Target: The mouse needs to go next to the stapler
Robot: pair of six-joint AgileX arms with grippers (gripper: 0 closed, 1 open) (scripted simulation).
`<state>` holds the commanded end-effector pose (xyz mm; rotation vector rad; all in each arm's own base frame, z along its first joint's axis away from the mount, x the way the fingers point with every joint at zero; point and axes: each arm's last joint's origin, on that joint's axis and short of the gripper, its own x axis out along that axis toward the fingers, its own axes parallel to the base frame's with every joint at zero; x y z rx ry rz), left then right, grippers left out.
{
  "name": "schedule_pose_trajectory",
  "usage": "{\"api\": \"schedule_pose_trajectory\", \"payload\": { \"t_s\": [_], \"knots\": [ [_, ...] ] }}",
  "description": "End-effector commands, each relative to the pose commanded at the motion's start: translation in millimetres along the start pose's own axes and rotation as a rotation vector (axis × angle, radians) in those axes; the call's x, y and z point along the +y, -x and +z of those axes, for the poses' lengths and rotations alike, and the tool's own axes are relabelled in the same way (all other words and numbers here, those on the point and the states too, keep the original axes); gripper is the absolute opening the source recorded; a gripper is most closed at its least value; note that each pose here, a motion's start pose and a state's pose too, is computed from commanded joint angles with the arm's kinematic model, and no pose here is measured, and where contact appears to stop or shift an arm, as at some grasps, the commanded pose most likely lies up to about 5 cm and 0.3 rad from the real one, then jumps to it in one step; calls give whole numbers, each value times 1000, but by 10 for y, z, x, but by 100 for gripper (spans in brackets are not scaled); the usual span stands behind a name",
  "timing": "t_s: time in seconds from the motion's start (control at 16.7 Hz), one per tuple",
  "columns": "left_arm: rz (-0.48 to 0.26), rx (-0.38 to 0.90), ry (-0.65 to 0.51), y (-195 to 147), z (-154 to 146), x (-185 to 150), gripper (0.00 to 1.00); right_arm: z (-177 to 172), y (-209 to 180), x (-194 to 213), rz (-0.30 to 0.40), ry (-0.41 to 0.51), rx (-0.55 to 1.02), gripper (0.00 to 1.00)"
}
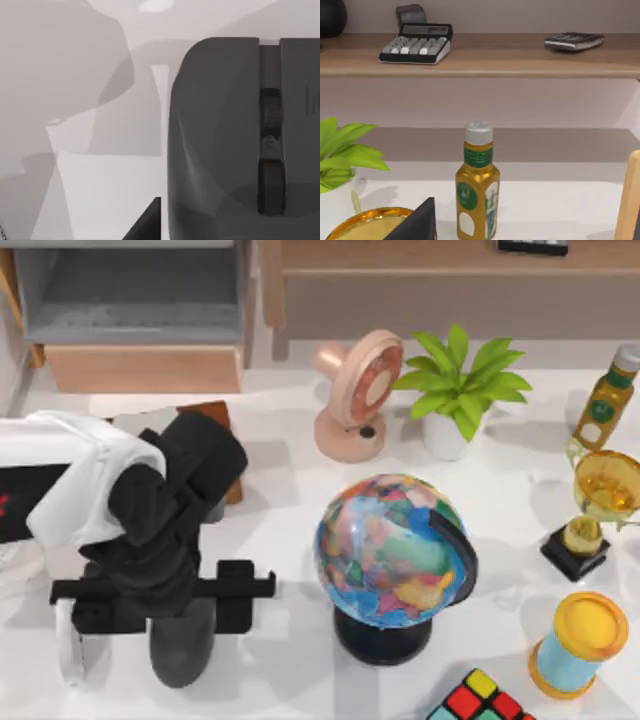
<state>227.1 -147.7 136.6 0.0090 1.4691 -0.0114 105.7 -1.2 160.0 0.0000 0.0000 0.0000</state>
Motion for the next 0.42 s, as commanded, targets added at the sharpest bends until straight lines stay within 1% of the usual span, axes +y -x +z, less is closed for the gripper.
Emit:
{"api": "schedule_pose_trajectory", "payload": {
  "t_s": [0.06,0.12,0.42],
  "knots": [
    [0,0,0,0,0,0,98,0,0,0,0,0,0,100],
    [0,0,0,0,0,0,100,0,0,0,0,0,0,100],
    [0,0,0,0,0,0,100,0,0,0,0,0,0,100]
  ]
}}
